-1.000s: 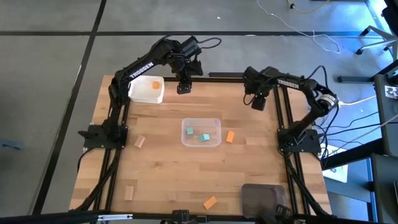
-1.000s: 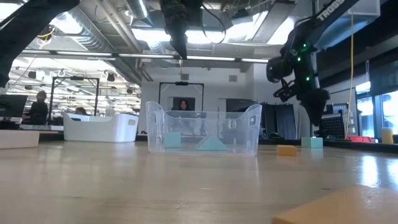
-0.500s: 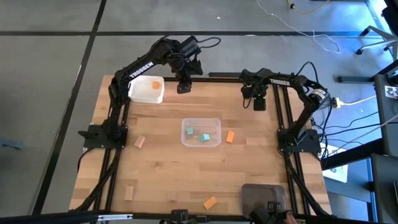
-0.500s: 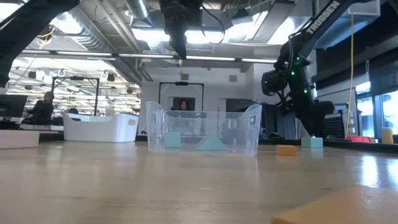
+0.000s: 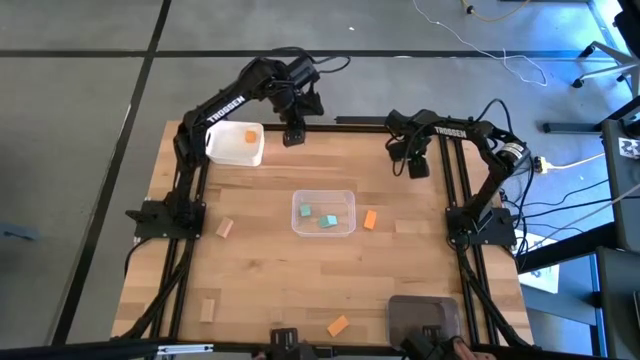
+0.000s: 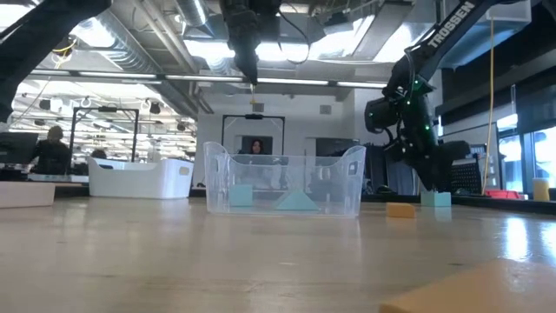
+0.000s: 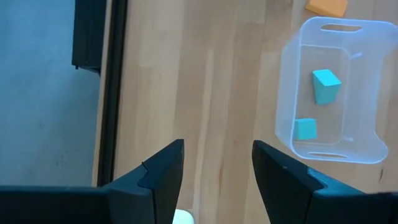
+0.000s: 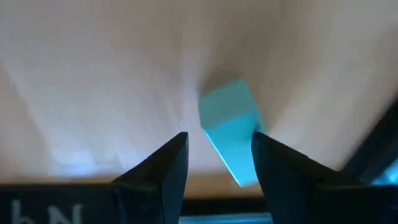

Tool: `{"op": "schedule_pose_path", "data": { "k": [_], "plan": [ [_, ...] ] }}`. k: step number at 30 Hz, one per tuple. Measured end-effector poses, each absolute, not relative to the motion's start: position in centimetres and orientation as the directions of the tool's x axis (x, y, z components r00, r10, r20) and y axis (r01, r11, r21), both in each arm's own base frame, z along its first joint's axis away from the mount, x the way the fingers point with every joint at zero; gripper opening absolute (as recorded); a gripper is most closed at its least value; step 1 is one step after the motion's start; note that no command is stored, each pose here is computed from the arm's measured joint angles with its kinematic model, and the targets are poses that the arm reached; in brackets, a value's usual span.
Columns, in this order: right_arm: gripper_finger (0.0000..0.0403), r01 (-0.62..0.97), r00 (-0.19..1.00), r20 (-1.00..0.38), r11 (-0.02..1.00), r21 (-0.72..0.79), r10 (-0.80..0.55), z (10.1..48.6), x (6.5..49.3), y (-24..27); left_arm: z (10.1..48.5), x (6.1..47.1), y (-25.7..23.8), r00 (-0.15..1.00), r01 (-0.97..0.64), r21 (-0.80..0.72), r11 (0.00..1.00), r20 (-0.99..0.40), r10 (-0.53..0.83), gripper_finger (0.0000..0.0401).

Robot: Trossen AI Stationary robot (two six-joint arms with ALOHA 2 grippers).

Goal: Sort & place blocks by color
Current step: Put the blue block into the transparent bin

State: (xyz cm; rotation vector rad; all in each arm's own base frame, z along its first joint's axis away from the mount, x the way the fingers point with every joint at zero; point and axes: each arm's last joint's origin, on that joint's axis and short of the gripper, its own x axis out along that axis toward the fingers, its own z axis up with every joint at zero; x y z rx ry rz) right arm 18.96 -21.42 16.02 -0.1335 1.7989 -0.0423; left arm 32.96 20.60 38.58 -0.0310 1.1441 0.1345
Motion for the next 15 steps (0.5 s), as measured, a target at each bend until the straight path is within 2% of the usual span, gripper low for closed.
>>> {"op": "schedule_pose_path", "data": {
  "k": [15],
  "plan": [
    [0.0178,-0.046,-0.237,-0.966,0.995,-0.092,-0.1,14.9,19.2,-21.9,38.6,31.7,22.4,0.398,-0.177,0.043,0.983,-0.911,0.112,0.0183]
  ]
}}
